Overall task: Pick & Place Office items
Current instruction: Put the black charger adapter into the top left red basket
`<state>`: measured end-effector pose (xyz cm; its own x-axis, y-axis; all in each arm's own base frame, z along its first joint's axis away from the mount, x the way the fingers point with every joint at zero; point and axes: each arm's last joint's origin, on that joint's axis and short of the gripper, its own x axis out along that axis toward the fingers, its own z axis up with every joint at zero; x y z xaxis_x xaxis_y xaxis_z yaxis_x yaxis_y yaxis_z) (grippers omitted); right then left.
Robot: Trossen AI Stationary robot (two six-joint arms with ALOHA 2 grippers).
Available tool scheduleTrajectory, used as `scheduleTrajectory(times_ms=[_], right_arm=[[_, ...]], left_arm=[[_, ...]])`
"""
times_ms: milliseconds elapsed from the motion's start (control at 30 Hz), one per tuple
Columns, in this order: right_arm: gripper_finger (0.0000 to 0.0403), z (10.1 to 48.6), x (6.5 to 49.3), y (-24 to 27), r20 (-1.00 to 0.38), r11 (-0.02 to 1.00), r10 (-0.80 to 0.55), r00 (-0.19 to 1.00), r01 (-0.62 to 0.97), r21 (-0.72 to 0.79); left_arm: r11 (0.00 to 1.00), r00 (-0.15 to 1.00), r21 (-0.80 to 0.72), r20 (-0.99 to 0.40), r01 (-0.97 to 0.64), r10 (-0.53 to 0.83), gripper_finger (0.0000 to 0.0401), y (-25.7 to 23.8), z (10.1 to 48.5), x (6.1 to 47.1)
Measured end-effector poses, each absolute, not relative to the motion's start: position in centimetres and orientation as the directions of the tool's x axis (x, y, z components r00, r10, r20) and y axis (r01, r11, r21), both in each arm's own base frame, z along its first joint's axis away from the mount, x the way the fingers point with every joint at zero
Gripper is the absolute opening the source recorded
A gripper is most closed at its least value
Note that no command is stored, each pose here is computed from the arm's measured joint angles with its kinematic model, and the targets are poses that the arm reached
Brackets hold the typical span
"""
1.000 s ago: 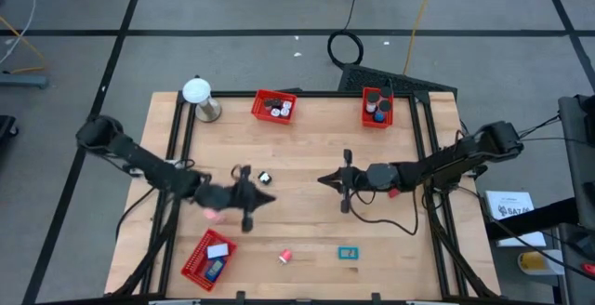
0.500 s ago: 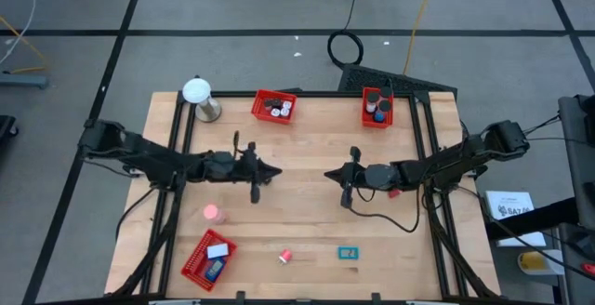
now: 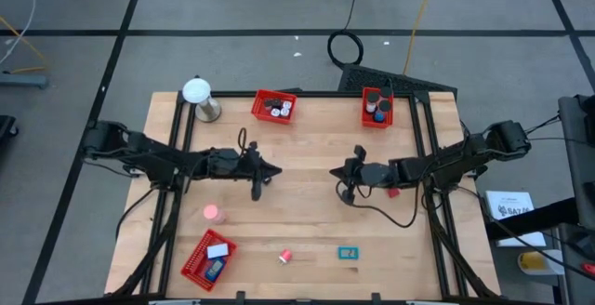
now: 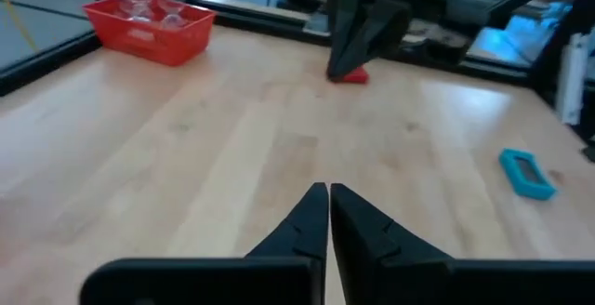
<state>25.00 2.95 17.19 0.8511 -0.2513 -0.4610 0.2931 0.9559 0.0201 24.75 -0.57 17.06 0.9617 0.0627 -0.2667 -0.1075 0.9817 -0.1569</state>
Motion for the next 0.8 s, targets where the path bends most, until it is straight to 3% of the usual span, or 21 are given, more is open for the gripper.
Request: scheduleTrajectory(times_ms=[167,467,633,800], right_arm=[[0.0,17.2,25.0,2.7,-0.465,0.942,-0.256,0.848,0.327,0.078],[0.0,15.7,25.1,2.7,-0.55,0.908,-0.223,0.805,0.376,0.184],[0.0,15.4,25.2,2.9,-0.549,0.911,-0.216,0.807,0.369,0.183],[0.001,15.6,25.3,3.0,-0.539,0.921,-0.21,0.816,0.35,0.172]], left_arm=[[0.983,0.96,-0.156,-0.275,-0.097,0.051,0.0004,-1.1,17.0,24.7],[0.938,0.896,-0.274,-0.438,-0.214,0.077,0.0035,-2.2,15.4,24.0],[0.944,0.845,-0.247,-0.531,-0.221,0.059,0.0087,-3.0,14.5,23.3],[0.968,0.718,-0.069,-0.684,-0.241,0.13,0.0159,-2.6,13.1,22.0]])
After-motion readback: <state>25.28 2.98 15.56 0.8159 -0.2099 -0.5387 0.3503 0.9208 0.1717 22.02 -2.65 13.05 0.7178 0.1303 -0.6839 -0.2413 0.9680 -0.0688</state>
